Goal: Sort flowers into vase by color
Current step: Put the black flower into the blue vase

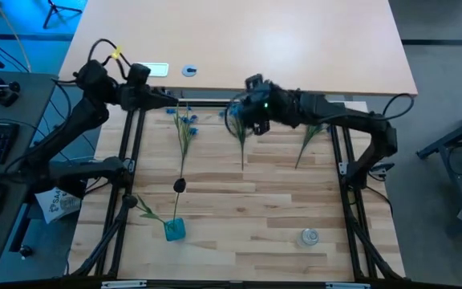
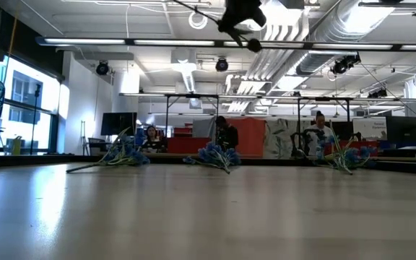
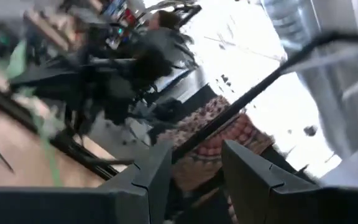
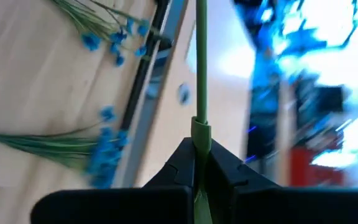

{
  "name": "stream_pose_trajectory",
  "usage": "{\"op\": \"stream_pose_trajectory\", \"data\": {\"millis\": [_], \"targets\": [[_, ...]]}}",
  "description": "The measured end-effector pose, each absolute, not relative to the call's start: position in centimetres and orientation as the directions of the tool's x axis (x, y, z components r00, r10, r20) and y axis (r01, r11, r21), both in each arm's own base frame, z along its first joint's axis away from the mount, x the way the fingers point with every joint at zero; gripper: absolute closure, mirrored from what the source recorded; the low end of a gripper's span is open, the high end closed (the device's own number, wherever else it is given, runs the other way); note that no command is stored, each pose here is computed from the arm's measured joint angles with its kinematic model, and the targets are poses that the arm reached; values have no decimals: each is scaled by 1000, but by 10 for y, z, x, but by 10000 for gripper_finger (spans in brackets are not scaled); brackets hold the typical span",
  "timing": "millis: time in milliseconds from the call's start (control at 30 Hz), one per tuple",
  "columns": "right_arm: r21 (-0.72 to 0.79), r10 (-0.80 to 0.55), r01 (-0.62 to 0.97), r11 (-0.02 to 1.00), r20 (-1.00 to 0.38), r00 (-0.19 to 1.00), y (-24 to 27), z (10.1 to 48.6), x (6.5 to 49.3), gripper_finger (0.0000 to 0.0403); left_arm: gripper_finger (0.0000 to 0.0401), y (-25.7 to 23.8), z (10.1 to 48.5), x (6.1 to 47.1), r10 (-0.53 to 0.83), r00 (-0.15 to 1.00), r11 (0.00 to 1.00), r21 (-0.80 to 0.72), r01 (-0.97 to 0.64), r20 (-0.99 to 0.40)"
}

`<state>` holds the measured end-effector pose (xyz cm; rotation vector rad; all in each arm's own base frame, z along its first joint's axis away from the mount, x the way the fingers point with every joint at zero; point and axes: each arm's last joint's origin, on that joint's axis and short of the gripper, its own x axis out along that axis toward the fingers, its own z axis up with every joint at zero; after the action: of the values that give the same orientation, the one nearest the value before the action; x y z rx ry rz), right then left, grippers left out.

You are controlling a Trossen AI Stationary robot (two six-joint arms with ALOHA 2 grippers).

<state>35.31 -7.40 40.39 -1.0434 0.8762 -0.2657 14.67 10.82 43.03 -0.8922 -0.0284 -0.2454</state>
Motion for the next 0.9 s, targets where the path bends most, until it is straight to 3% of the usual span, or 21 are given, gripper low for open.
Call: {"op": "stream_pose_trajectory", "data": {"millis": [200, 300, 600, 900], "targets": [[-931, -551, -299, 210, -366, 750, -40, 409, 377, 400, 274, 121, 418, 165, -227, 970, 347, -924, 160, 83], [-954, -537, -270, 129, -297, 790, -29, 415, 383, 398, 274, 126, 409, 176, -261, 964, 260, -958, 125, 55], [-977, -482, -212, -22, -175, 858, -18, 428, 388, 397, 274, 118, 397, 202, -410, 912, 146, -985, 90, 22], [-980, -471, -190, -52, -143, 871, -15, 428, 393, 396, 274, 116, 384, 223, -448, 894, 87, -996, 35, -8]]}}
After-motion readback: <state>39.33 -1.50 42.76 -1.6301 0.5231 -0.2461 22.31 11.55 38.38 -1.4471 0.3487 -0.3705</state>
